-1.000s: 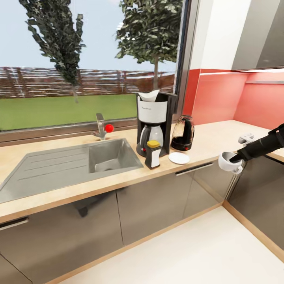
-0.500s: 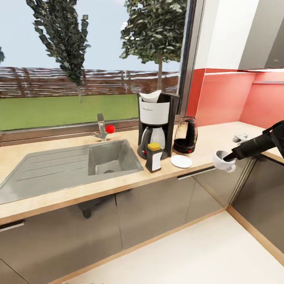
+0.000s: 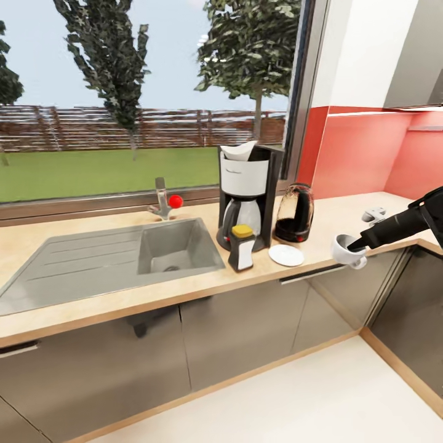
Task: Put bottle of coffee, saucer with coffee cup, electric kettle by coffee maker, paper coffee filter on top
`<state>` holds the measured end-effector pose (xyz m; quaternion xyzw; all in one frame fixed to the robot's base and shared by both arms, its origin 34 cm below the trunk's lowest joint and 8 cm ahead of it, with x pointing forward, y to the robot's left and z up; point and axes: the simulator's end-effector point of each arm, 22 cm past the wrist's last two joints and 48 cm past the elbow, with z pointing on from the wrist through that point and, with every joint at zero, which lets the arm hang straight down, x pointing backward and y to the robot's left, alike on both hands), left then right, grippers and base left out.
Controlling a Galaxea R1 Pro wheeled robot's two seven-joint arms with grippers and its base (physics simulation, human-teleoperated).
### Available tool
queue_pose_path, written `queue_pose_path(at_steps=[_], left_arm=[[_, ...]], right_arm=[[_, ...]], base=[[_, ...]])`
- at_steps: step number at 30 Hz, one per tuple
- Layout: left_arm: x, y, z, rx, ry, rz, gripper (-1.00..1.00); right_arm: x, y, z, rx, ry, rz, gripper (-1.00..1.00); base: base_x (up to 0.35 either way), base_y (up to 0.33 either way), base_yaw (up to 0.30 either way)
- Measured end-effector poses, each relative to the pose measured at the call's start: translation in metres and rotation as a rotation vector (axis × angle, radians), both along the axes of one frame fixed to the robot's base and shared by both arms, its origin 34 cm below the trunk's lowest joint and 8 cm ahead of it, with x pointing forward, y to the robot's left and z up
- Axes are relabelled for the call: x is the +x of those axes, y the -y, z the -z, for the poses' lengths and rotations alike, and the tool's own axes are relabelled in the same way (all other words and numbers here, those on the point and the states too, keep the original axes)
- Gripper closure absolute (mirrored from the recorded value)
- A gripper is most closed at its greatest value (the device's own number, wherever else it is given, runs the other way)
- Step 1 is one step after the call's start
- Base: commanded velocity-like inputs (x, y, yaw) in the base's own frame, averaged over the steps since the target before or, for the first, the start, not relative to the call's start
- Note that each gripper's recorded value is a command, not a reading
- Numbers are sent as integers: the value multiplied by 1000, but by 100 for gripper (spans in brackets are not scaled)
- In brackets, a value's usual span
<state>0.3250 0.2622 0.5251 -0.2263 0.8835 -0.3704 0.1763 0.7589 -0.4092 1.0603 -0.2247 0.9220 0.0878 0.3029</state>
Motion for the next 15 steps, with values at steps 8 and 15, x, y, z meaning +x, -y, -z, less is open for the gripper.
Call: queue_pose_path(at_steps=[8, 15], left_arm=[[0, 0, 0, 0, 0, 0, -100], [0, 0, 0, 0, 0, 0, -100]], right_arm=[[0, 1, 0, -2, 0, 2, 100], [0, 1, 1, -4, -1, 3, 100]], base=[[36, -61, 0], [3, -5, 64]])
